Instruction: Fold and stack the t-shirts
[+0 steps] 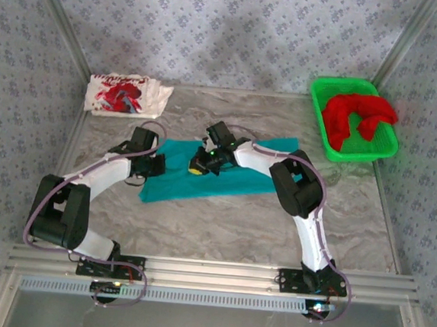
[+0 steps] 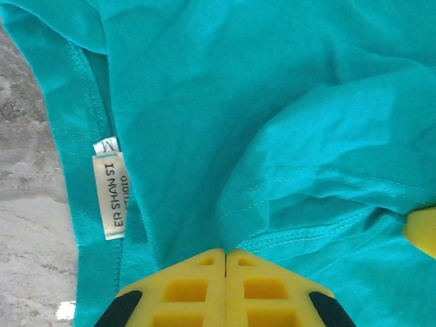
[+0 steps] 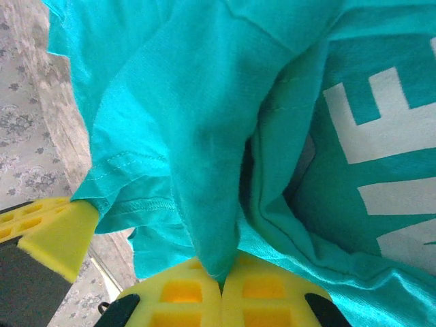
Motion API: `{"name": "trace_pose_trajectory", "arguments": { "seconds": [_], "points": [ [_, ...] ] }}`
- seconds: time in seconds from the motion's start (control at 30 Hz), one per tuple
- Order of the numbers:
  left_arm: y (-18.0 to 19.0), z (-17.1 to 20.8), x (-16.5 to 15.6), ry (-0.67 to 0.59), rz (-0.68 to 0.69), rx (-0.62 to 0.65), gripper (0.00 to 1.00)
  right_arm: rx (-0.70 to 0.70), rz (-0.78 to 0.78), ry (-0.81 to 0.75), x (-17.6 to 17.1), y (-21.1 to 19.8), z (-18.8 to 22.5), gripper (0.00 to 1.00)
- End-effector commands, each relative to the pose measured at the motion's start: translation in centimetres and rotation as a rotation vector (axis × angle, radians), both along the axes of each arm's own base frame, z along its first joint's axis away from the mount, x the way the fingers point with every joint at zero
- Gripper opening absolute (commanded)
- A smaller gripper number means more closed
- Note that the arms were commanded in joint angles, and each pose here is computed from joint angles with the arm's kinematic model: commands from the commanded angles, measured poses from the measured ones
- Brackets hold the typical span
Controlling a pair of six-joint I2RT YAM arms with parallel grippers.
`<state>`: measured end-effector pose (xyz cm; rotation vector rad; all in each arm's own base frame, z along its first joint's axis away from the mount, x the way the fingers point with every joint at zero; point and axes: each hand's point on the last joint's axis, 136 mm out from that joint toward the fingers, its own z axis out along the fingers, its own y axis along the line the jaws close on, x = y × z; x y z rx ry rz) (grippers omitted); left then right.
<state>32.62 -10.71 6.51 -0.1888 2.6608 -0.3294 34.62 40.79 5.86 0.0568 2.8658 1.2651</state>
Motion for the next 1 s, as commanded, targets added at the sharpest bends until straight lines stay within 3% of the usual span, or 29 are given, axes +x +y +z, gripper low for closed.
{"name": "trace_pose_trajectory", "arguments": {
  "seconds": [0.0, 0.37, 0.7, 0.9, 0.97],
  "points": [
    [0.5, 1.0, -0.4, -0.024, -0.015, 0.043, 0.00, 0.010, 0.000, -0.041, 0.3, -0.9, 2.5, 0.00],
    [1.1, 1.2, -1.1, -0.017, -0.041, 0.086, 0.00, 0.009, 0.000, -0.038, -0.7, -2.4, 3.3, 0.00],
    [1.7, 0.2, -2.7, 0.017, -0.057, 0.123, 0.00, -0.032, 0.020, 0.005, -2.1, -3.1, 0.9, 0.00],
    [1.1, 1.1, -3.5, -0.002, -0.073, 0.091, 0.00, -0.079, -0.002, 0.003, -2.0, -4.4, 0.5, 0.12],
    [1.4, 2.2, -3.8, -0.031, -0.051, 0.084, 0.16, -0.088, 0.006, -0.014, -2.0, -4.7, 1.1, 0.18]
  ]
}}
